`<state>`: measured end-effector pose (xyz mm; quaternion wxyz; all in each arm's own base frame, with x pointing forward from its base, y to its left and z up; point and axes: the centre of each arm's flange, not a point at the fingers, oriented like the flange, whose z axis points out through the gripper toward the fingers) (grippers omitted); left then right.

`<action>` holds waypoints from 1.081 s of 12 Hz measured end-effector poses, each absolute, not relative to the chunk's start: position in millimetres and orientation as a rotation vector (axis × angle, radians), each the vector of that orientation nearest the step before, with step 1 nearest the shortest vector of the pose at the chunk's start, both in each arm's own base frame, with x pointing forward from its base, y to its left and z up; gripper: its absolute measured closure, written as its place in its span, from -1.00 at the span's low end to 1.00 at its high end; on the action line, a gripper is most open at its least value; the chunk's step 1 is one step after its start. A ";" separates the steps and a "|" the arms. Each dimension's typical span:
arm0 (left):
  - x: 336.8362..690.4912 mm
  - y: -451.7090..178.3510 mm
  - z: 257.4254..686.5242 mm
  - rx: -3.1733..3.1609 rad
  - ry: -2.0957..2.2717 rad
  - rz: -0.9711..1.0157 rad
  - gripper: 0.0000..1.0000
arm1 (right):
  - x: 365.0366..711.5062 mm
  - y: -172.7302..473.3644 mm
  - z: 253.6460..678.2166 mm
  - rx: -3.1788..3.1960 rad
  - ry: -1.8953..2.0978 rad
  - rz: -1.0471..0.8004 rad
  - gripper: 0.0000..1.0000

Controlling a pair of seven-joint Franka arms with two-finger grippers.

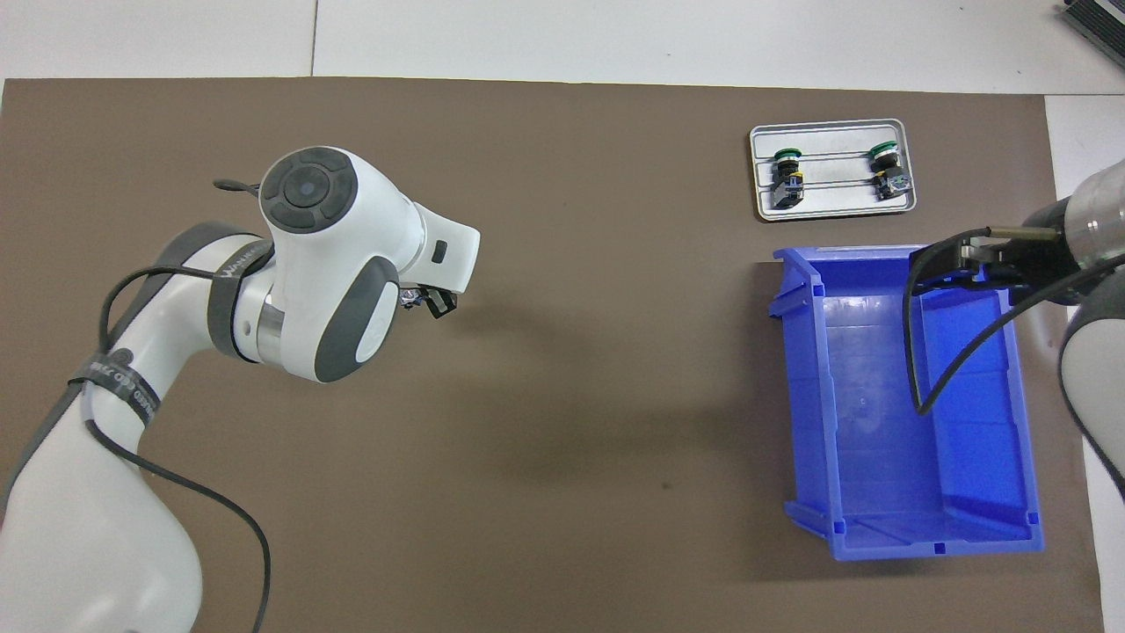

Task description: Place and press button with both arms

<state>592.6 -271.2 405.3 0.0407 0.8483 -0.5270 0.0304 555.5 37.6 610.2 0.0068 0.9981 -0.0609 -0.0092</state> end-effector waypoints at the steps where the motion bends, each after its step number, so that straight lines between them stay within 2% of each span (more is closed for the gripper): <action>1: 597.9 -259.3 414.3 2.571 -1.597 0.060 0.34 | 555.5 37.6 610.2 3.122 -0.190 -0.029 -1.00; 3: 612.2 -223.2 430.4 2.483 -1.568 0.053 0.34 | 555.5 37.6 610.2 3.122 -0.190 -0.029 -1.00; 6: 634.4 -148.2 445.7 2.345 -1.448 0.200 0.34 | 555.5 37.6 610.2 3.122 -0.190 -0.029 -1.00; 8: 636.8 -109.9 454.5 2.286 -1.397 0.286 0.34 | 555.5 37.6 610.2 3.122 -0.190 -0.029 -1.00; 10: 626.8 -69.2 445.7 2.181 -1.345 0.391 0.34 | 555.5 37.6 610.2 3.122 -0.190 -0.029 -1.00; 13: 589.3 -12.6 409.4 2.061 -1.253 0.581 0.34 | 555.5 37.6 610.2 3.122 -0.190 -0.029 -1.00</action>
